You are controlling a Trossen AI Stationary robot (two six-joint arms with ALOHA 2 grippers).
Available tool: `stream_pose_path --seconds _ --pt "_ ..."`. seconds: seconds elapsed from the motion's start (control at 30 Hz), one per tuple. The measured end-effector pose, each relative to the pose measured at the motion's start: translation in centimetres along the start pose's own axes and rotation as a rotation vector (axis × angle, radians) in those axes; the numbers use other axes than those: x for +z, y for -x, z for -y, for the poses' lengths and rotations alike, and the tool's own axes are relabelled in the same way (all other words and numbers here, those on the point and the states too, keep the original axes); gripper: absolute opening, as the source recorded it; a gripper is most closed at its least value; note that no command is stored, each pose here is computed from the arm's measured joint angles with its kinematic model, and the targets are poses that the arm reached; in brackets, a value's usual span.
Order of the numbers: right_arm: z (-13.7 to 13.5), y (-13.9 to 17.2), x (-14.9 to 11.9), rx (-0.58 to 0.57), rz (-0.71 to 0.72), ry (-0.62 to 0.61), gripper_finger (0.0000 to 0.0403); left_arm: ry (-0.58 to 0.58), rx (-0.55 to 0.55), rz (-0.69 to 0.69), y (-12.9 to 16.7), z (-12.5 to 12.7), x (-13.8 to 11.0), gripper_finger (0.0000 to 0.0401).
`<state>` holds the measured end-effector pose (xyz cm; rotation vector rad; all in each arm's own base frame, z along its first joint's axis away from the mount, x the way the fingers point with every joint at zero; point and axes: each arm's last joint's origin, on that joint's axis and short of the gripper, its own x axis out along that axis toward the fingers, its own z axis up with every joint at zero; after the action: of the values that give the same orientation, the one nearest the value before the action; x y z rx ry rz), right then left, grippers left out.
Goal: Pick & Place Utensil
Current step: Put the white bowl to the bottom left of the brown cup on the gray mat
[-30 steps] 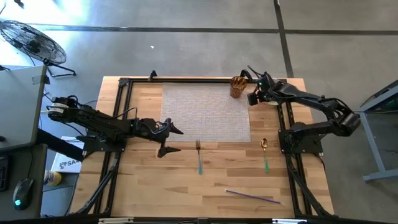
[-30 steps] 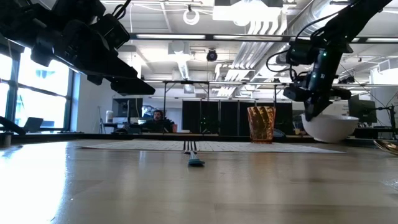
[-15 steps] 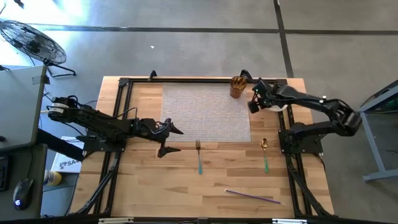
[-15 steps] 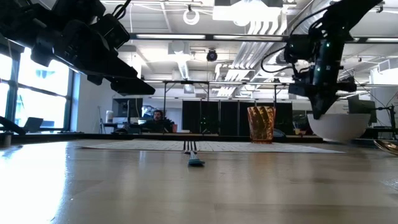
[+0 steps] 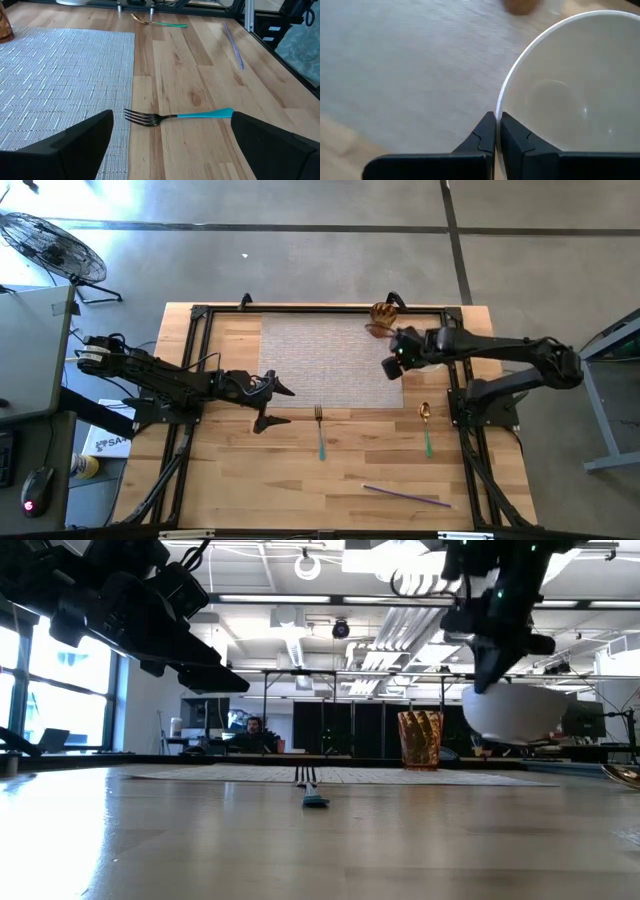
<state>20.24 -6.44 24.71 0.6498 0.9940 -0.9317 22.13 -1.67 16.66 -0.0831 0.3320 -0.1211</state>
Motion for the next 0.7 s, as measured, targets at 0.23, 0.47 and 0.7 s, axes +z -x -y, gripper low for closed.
stream_pose_path --seconds 0.23,0.47,0.7 --pt "-3.8 3.0 -1.2 0.115 0.104 0.034 0.0003 0.000 0.000 0.000 0.0 0.0 0.0 0.0399" --pt "-8.1 3.0 -0.9 0.112 0.100 0.134 0.0003 0.000 0.001 -0.004 0.0 0.0 0.0 0.0399" --pt "-13.4 1.2 1.1 0.083 0.045 0.303 0.0003 0.001 0.001 -0.007 0.0 0.0 -0.1 0.0399"
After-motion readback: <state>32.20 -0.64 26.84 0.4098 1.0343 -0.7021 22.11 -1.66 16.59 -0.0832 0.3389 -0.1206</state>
